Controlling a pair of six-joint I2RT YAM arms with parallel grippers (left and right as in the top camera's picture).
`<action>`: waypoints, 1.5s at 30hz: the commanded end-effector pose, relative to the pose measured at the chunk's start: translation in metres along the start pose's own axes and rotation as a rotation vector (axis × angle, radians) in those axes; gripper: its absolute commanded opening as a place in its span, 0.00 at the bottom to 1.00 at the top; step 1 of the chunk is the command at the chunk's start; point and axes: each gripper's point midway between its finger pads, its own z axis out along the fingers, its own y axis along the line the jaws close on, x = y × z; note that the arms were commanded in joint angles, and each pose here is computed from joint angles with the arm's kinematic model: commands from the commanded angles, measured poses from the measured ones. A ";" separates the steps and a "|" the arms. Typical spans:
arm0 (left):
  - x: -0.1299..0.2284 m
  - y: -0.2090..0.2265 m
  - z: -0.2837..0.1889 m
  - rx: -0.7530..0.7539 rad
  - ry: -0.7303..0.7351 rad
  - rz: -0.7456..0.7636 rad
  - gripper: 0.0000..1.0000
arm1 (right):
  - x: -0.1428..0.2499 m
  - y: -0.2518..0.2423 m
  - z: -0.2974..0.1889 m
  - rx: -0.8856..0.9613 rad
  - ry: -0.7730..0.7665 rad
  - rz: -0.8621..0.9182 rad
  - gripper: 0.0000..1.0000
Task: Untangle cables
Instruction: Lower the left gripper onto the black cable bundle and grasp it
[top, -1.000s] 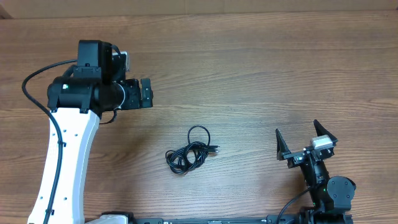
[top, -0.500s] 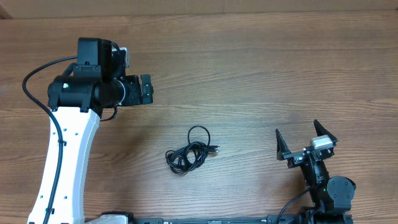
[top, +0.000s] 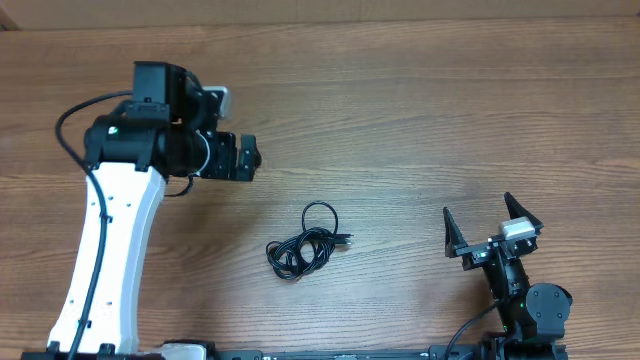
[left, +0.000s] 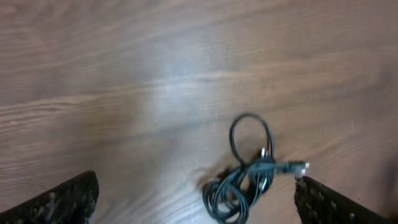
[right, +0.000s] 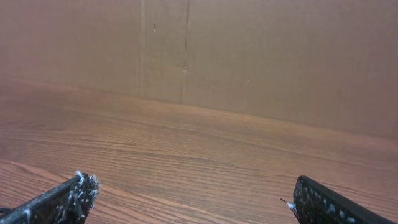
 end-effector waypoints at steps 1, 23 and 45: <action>0.013 -0.019 0.015 0.061 0.107 0.148 1.00 | 0.002 -0.003 0.000 0.014 -0.002 -0.002 1.00; 0.124 -0.038 0.090 0.169 0.523 0.061 1.00 | 0.002 -0.003 0.000 0.014 -0.002 -0.001 1.00; 0.178 0.001 0.151 -0.037 0.526 -0.143 1.00 | 0.002 -0.003 0.000 0.014 -0.002 -0.002 1.00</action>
